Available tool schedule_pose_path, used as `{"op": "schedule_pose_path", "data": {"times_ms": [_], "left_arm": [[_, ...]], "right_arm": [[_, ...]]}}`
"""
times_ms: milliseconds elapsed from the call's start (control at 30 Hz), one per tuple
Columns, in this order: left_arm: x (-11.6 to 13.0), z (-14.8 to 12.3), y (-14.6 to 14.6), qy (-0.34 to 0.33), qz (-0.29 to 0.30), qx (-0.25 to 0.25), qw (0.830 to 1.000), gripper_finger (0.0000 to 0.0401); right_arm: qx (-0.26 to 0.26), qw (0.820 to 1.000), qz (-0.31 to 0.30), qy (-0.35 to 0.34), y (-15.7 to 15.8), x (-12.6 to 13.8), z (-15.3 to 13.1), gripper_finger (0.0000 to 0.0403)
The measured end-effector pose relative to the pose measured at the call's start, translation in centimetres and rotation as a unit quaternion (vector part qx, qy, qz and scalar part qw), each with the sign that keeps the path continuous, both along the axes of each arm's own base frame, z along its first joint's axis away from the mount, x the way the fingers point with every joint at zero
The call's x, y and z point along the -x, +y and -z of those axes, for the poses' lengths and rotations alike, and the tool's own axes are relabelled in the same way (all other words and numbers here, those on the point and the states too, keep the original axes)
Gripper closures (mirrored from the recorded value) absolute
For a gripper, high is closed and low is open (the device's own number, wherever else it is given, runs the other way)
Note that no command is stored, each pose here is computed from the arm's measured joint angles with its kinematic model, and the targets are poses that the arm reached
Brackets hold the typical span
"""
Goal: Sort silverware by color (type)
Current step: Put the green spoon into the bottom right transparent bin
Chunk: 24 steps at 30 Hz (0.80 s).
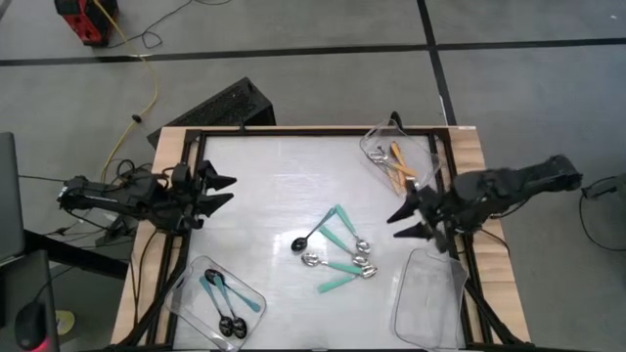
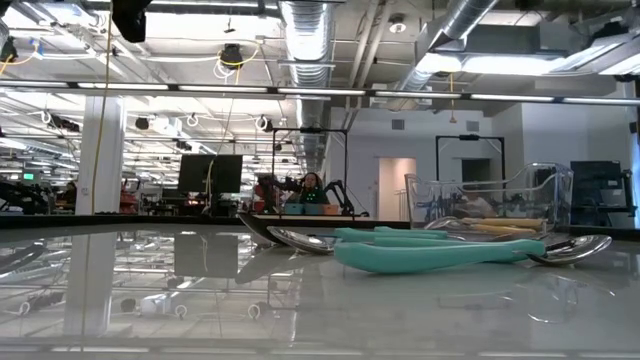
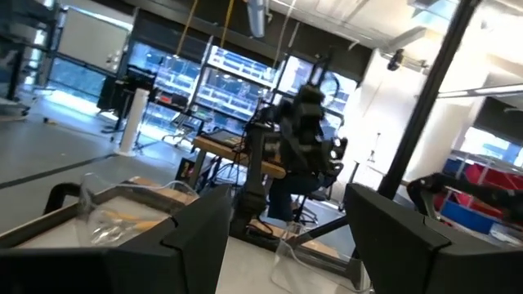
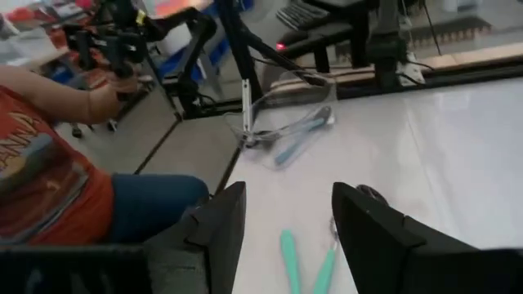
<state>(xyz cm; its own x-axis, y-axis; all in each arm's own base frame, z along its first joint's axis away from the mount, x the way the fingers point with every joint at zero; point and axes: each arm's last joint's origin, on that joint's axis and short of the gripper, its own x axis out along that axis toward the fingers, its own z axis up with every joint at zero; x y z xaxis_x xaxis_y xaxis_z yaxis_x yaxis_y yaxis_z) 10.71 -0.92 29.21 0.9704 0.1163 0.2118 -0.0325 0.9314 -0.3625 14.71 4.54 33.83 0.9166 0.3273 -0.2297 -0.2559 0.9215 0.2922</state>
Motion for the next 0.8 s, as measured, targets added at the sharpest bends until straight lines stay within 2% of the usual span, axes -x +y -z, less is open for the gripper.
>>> {"op": "schedule_pose_path", "data": {"times_ms": [133,267,367,533,667,800], "left_arm": [[0.0,0.2,0.1,0.007,-0.01,0.014,1.0,0.0175],[-0.2,0.3,0.1,0.013,-0.017,0.027,0.999,0.0175],[-0.5,0.5,0.2,0.02,-0.034,0.037,0.999,0.0175],[-0.8,0.6,0.2,0.029,-0.049,0.039,0.998,0.0175],[-0.9,0.7,0.2,0.032,-0.048,0.038,0.998,0.0175],[-1.0,0.7,0.1,0.032,-0.034,0.035,0.998,0.0175]], "right_arm": [[0.035,0.999,-0.008,-0.019,0.3,-0.7,4.2,0.0196],[0.072,0.996,0.028,-0.048,-0.3,-1.3,6.5,0.0196],[0.094,0.99,0.068,-0.081,-1.3,-1.7,6.3,0.0196],[0.088,0.979,0.128,-0.133,-2.9,-1.5,4.9,0.0196],[0.089,0.975,0.153,-0.133,-3.7,-1.1,4.8,0.0196],[0.063,0.975,0.16,-0.141,-3.9,-1.2,4.5,0.0196]]}}
